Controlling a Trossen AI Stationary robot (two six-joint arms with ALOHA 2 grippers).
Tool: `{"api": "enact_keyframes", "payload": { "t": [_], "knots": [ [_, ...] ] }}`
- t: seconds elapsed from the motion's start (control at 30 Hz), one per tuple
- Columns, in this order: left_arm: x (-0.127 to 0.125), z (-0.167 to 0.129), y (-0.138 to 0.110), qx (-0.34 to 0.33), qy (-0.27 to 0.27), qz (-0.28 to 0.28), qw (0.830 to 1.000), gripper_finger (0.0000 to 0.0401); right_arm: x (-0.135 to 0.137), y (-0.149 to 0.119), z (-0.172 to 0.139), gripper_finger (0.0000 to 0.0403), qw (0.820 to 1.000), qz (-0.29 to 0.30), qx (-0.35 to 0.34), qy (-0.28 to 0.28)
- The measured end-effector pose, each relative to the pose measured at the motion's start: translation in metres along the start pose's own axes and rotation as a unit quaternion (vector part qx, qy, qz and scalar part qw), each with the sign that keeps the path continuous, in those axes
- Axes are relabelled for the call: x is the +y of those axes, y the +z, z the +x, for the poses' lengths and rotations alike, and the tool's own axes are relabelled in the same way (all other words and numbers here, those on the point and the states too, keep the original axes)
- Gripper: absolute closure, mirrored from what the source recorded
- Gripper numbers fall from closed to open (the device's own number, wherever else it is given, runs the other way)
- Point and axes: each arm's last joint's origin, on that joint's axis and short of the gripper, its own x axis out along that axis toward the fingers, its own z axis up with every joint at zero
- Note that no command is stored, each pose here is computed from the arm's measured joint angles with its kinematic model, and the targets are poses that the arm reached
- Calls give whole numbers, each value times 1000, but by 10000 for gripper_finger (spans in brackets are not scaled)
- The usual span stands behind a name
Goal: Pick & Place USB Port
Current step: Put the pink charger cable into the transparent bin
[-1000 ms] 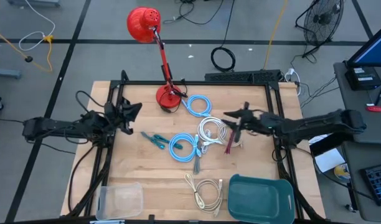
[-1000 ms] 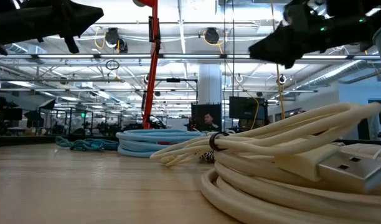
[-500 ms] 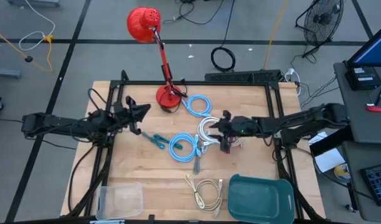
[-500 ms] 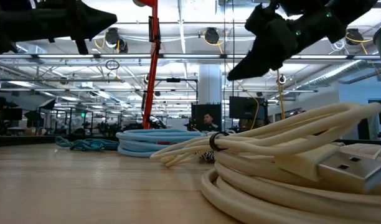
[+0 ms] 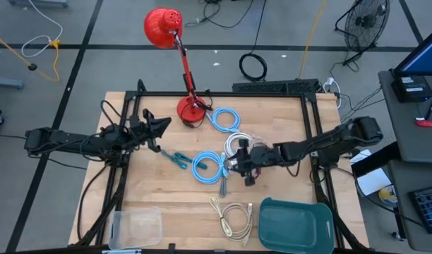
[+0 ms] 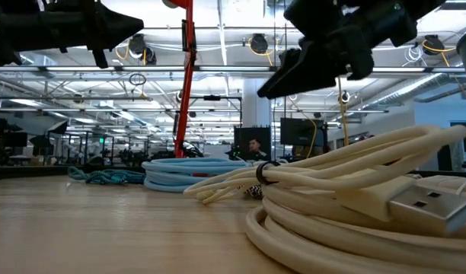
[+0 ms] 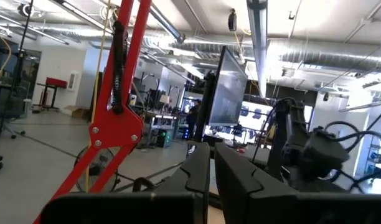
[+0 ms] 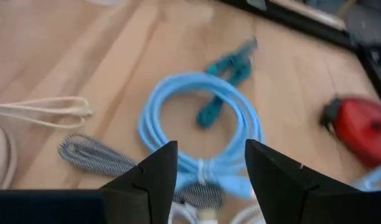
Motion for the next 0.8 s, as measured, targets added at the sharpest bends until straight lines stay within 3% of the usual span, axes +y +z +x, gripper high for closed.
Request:
{"api": "enact_keyframes", "payload": {
  "t": [0.27, 0.5, 0.67, 0.8],
  "knots": [
    [0, 0, 0, 1, 3, 3, 1000, 375, 34, 33, 13, 220, 997, -49, -25, 46],
    [0, 0, -1, 4, 5, 4, 1000, 375, 86, 64, 25, 220, 986, -134, -14, 102],
    [0, 0, -1, 4, 5, 0, 1000, 375, 106, 71, 29, 220, 982, -188, 6, 35],
    [0, 0, -2, 9, 5, -7, 1000, 375, 98, 73, 29, 220, 982, -181, 22, -43]
  ]
}}
